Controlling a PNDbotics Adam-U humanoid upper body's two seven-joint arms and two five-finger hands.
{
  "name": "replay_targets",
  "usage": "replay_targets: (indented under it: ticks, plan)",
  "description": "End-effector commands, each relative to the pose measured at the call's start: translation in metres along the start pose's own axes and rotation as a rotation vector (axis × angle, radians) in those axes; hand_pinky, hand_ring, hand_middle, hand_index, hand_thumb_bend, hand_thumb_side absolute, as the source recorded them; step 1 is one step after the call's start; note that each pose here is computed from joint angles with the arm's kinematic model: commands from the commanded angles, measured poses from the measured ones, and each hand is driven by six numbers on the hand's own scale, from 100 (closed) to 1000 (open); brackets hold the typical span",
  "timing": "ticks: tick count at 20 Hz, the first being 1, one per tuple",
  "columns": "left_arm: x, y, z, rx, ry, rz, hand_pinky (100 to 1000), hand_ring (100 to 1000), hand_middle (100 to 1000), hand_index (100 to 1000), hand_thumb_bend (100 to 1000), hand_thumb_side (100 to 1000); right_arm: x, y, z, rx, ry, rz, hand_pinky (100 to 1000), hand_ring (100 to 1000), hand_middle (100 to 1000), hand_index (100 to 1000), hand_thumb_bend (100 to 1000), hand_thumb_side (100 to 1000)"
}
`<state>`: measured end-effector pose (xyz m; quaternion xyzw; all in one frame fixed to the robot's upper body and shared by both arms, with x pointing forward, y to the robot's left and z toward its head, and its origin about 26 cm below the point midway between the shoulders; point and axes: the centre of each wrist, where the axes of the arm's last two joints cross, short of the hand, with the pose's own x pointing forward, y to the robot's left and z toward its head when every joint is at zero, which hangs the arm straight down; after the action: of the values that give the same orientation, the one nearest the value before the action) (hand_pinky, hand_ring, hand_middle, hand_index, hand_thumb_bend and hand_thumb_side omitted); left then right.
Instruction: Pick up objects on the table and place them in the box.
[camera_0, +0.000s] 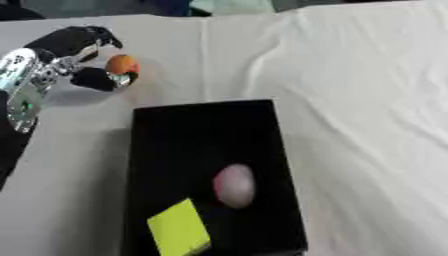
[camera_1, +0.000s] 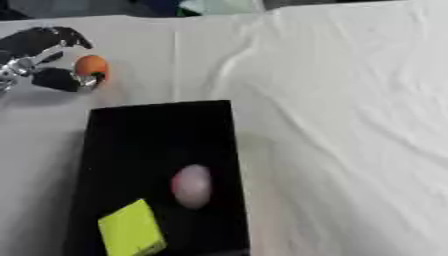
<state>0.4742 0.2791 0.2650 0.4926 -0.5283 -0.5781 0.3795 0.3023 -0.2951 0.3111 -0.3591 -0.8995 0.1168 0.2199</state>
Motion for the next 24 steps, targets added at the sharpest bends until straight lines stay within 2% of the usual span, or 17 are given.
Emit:
replay_targets:
  ticks: [1,5,6,7,10,11,12,13,16,20,24]
  plan:
    - [-0.011,0.011,0.001,0.033,0.055,-0.044,781,857,866,888,277,554,0.006,-0.007,-0.006,-0.017,-0.032,0.001,879,654,603,811,100,1000]
    - [-0.013,0.004,-0.001,0.017,0.075,-0.049,758,839,847,869,218,526,0.005,-0.006,-0.006,-0.019,-0.029,-0.001,879,654,602,811,100,1000]
    - [-0.013,0.002,-0.001,0.017,0.073,-0.038,727,810,818,840,125,517,0.005,-0.006,-0.006,-0.020,-0.028,-0.001,879,654,602,810,100,1000]
    - [-0.013,0.001,-0.001,0.020,0.070,-0.023,698,785,797,816,100,501,0.005,-0.006,-0.005,-0.021,-0.027,-0.001,879,654,603,810,100,1000]
    - [-0.011,0.004,0.000,0.056,0.052,0.019,643,741,765,776,100,495,0.004,-0.007,-0.004,-0.021,-0.018,0.002,880,653,602,811,100,1000]
    - [-0.009,0.007,0.000,0.071,0.038,0.028,637,736,765,774,100,494,0.003,-0.007,-0.003,-0.020,-0.014,0.005,880,653,602,811,100,1000]
    - [-0.007,0.011,0.002,0.089,0.020,0.033,636,735,769,775,100,616,0.003,-0.007,-0.003,-0.020,-0.010,0.006,880,653,602,810,100,1000]
    - [-0.005,0.016,0.003,0.105,0.003,0.036,636,735,769,775,100,491,0.002,-0.007,-0.002,-0.020,-0.007,0.007,880,653,602,810,100,1000]
    - [0.001,0.035,0.009,0.147,-0.049,0.036,636,734,768,772,100,446,0.001,-0.007,-0.001,-0.017,-0.001,0.009,880,654,603,811,100,1000]
    - [0.006,0.061,0.020,0.197,-0.068,0.054,637,733,768,771,100,388,0.001,-0.007,0.000,-0.010,0.000,0.011,880,655,603,812,100,1000]
    - [0.013,0.083,0.029,0.250,-0.097,0.044,638,732,768,770,100,370,0.001,-0.007,0.001,-0.006,0.001,0.015,880,656,604,812,100,1000]
